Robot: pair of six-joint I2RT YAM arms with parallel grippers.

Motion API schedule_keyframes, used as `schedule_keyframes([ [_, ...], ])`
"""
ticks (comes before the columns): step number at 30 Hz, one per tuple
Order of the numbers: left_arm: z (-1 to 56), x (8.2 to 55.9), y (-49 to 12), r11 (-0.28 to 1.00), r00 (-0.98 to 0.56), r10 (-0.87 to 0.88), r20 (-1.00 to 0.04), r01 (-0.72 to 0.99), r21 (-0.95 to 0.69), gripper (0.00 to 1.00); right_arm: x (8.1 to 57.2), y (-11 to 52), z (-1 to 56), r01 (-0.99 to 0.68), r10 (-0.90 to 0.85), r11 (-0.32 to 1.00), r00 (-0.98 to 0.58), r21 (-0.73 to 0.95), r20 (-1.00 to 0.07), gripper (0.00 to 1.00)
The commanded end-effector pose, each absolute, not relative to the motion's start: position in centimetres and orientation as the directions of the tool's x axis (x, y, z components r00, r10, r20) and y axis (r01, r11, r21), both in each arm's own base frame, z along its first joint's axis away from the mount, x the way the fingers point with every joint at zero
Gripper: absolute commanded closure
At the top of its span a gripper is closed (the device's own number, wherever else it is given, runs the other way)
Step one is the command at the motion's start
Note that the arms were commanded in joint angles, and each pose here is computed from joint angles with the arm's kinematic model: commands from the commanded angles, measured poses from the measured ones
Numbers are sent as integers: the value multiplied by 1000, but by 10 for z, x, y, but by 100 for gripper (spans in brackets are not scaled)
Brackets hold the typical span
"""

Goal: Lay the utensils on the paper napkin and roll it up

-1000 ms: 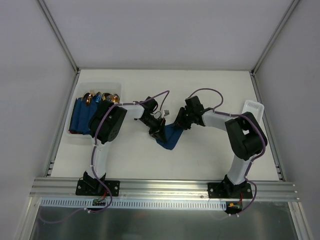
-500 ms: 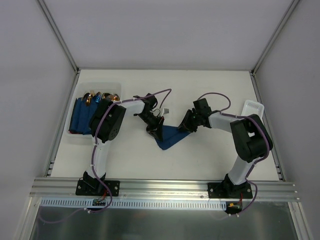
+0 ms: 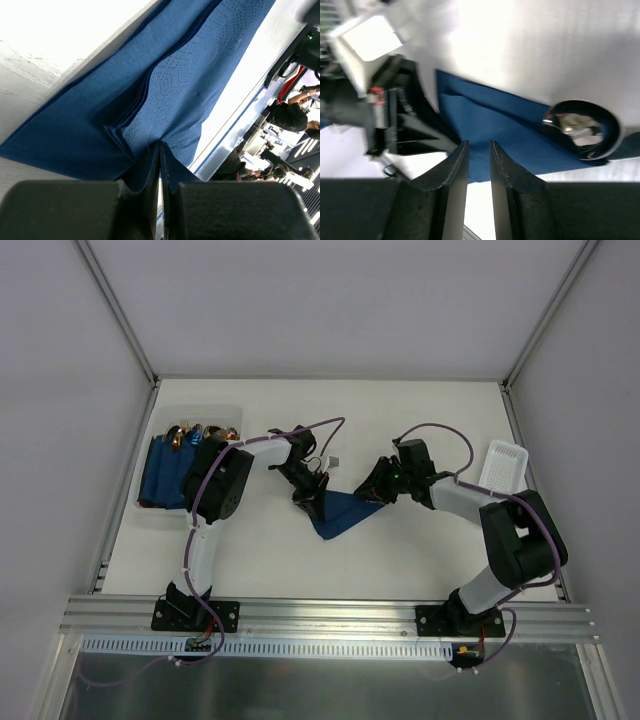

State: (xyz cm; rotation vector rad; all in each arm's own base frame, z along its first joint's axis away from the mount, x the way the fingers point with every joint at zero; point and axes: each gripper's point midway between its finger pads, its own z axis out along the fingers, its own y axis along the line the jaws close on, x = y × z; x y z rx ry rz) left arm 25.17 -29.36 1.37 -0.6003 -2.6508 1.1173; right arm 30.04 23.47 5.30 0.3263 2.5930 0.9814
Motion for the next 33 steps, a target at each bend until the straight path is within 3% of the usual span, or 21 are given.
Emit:
schedule_keyframes([
  [1, -7, 261, -280, 678, -891, 455, 16, 334, -654, 99, 312, 249, 94, -13, 376, 620, -873, 785, -311, 73],
  [6, -6, 265, -282, 672, -889, 459, 3, 344, -656, 99, 297, 252, 76, 50, 416, 552, -882, 832, -223, 73],
  [15, -6, 266, -281, 673, -888, 459, 0, 348, -652, 99, 303, 252, 46, 130, 484, 524, -859, 841, -168, 73],
  [26, -1, 272, -279, 677, -899, 438, -9, 336, -655, 99, 283, 239, 1, 269, 532, 526, -844, 807, -66, 83],
  [33, 39, 291, -285, 631, -894, 427, -138, 403, -663, 95, 271, 232, -17, 314, 530, 562, -847, 765, -42, 87],
])
